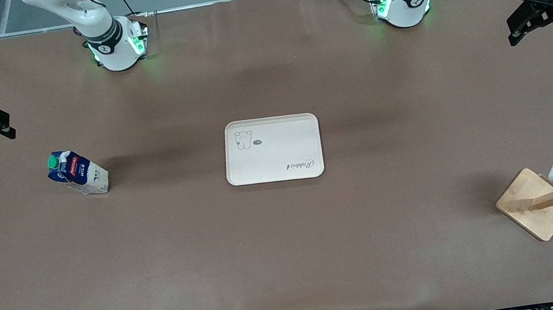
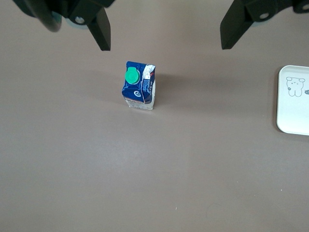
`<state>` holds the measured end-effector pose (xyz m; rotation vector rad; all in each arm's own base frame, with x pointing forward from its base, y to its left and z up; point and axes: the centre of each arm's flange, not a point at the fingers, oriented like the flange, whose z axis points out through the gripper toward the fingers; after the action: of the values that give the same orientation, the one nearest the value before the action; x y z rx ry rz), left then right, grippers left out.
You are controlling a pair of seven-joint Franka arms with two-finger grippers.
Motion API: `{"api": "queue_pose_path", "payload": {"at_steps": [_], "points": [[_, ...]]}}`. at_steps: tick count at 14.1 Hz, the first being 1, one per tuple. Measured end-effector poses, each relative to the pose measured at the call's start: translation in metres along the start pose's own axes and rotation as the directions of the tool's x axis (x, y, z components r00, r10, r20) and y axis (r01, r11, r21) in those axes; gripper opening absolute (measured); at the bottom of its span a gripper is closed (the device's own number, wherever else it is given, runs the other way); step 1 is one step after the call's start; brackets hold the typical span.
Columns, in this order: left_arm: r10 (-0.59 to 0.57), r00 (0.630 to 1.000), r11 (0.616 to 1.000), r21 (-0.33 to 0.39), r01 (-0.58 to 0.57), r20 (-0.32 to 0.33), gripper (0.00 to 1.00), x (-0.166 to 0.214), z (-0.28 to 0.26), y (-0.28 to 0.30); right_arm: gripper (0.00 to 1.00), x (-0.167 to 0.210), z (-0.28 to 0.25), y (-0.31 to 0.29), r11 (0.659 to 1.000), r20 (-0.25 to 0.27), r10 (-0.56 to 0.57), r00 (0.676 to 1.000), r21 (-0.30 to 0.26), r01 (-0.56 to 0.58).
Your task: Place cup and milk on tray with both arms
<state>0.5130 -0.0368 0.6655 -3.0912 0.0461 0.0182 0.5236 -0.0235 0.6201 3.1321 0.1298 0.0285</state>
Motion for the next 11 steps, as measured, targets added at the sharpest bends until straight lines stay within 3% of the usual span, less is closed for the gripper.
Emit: {"api": "queue_pose_path", "payload": {"at_steps": [6, 11], "points": [[-0.018, 1.000, 1.000, -0.002, 0.018, -0.017, 1.00, 0.003, -0.007, -0.009, 1.00, 0.001, -0.001, 0.001, 1.000, -0.002, 0.002, 1.000, 0.000, -0.002], [-0.104, 0.995, 0.995, -0.004, 0.104, -0.002, 1.00, 0.011, 0.004, -0.063, 1.00, 0.001, -0.001, 0.002, 1.000, -0.002, 0.004, 1.000, 0.000, -0.004]]}}
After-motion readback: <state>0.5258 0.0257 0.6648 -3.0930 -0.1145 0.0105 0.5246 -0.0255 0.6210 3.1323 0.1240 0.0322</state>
